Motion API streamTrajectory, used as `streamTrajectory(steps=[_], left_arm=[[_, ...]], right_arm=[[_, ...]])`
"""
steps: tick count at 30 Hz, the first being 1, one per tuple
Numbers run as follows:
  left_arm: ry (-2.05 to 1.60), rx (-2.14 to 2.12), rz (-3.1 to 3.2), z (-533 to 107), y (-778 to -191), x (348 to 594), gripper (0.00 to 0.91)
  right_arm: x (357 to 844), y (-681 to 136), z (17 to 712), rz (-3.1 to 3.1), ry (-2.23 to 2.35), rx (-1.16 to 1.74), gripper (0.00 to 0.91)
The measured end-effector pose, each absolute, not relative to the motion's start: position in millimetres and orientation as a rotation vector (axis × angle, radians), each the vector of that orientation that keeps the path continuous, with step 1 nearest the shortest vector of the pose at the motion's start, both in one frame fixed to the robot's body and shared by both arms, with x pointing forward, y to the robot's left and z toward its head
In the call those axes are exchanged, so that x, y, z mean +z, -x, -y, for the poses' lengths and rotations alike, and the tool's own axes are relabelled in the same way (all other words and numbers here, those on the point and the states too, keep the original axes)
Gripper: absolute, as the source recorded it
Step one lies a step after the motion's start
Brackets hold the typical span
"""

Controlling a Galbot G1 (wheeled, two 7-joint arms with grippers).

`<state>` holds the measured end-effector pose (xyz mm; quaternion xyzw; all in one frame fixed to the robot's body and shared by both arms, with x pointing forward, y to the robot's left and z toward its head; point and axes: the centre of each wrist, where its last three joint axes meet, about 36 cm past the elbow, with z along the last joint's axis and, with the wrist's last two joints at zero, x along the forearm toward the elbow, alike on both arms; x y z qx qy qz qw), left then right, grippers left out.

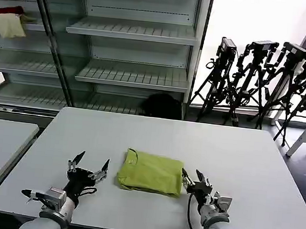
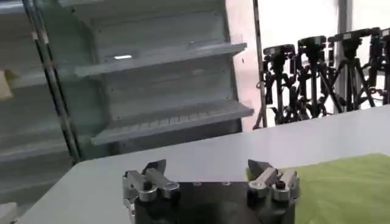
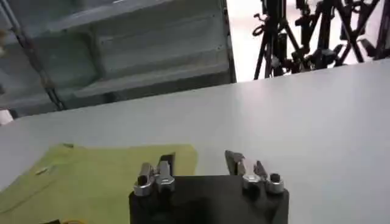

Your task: Fold and organize the clothes.

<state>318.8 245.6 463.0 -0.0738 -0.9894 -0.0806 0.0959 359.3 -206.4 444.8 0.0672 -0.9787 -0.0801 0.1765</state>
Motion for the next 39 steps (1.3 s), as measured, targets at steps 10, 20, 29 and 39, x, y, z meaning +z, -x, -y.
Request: streamTrajectory(steps=[10,20,29,39], left_arm=[[0.212,-0.165,2.966,-250.8,-322.4,460.0,0.907],[0.189,-0.051,3.018,-267.1,-330.3,451.2,0.907],[0.111,-0.011,3.026,-294.4,-336.3,442.9,0.907],[0.077,-0.010,3.034,-301.4,-337.5,441.3,0.907]], right_arm=[[447.5,-366.5,255.6,2.925,0.034,0.133,0.907],[440.2,-365.9,288.0,2.975,0.197,0.390,0.907],[443.3,-357.7,306.5,2.963,0.230,0.482,0.907],[451.5,-349.7,314.5,2.974,0.166,0.493,0.907]])
